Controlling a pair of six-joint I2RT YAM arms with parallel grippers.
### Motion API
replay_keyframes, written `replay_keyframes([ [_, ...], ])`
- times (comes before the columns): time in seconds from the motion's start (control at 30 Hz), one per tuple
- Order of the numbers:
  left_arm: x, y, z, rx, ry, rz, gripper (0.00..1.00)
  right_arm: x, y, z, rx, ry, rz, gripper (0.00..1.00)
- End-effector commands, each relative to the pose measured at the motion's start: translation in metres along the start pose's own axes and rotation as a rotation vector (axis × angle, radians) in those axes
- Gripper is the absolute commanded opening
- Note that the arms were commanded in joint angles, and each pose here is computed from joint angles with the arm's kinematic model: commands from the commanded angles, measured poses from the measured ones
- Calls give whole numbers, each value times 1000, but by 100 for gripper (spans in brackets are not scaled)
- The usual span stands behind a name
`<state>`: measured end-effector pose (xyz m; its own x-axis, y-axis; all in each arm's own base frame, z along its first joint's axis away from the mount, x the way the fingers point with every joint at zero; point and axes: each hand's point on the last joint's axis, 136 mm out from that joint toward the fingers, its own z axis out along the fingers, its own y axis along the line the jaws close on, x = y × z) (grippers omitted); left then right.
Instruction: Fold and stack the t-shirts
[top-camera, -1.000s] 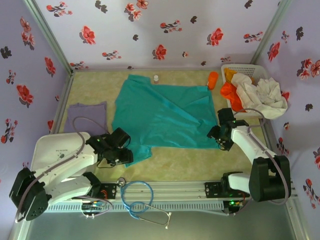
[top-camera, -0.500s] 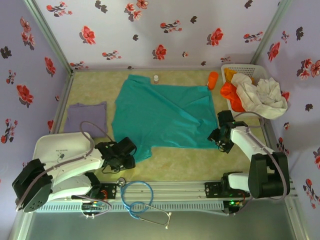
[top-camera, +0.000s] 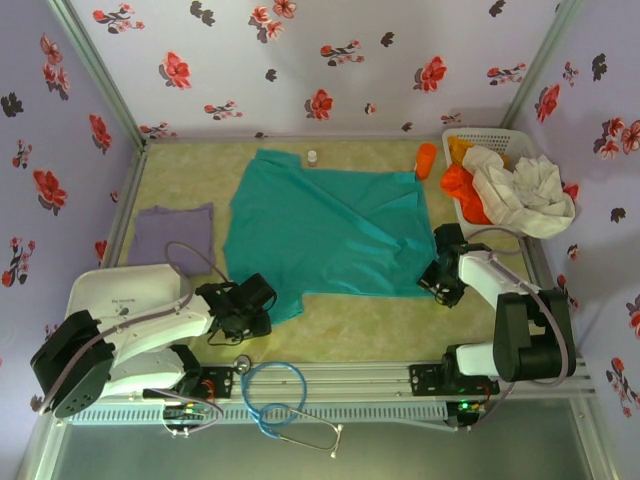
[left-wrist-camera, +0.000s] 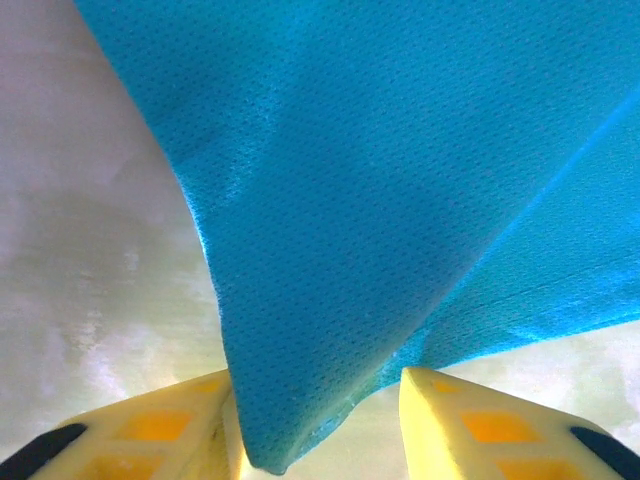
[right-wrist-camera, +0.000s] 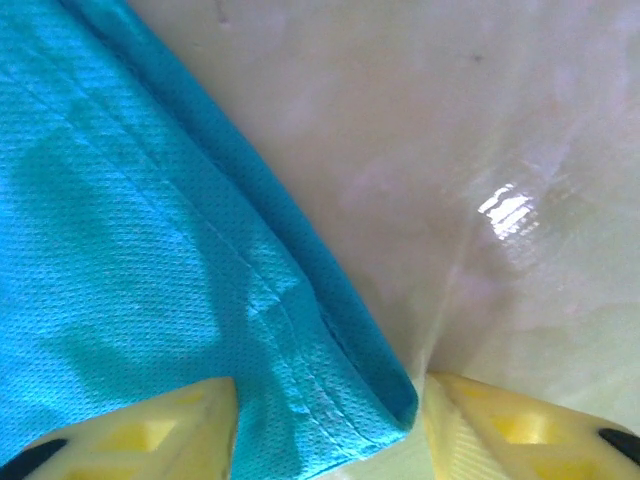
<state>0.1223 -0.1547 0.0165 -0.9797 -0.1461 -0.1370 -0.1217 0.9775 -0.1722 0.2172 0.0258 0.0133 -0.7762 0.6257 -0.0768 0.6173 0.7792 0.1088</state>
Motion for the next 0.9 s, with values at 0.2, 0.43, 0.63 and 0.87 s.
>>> replay_keyframes([
  [0.2,-11,-6,-2,-14,-46,19,24,1,13,10,-50,30,10,37],
  [0.43,-21,-5,-13,-36,-68,38,2,-3,19,8,-70,29,0,8],
  [0.63,-29,-12,-28,3,-95,34,0,-5,26,6,-98,27,-12,0],
  [0.87,-37,-19,-37,30,-117,18,0,-11,38,-3,-162,-5,-40,0],
])
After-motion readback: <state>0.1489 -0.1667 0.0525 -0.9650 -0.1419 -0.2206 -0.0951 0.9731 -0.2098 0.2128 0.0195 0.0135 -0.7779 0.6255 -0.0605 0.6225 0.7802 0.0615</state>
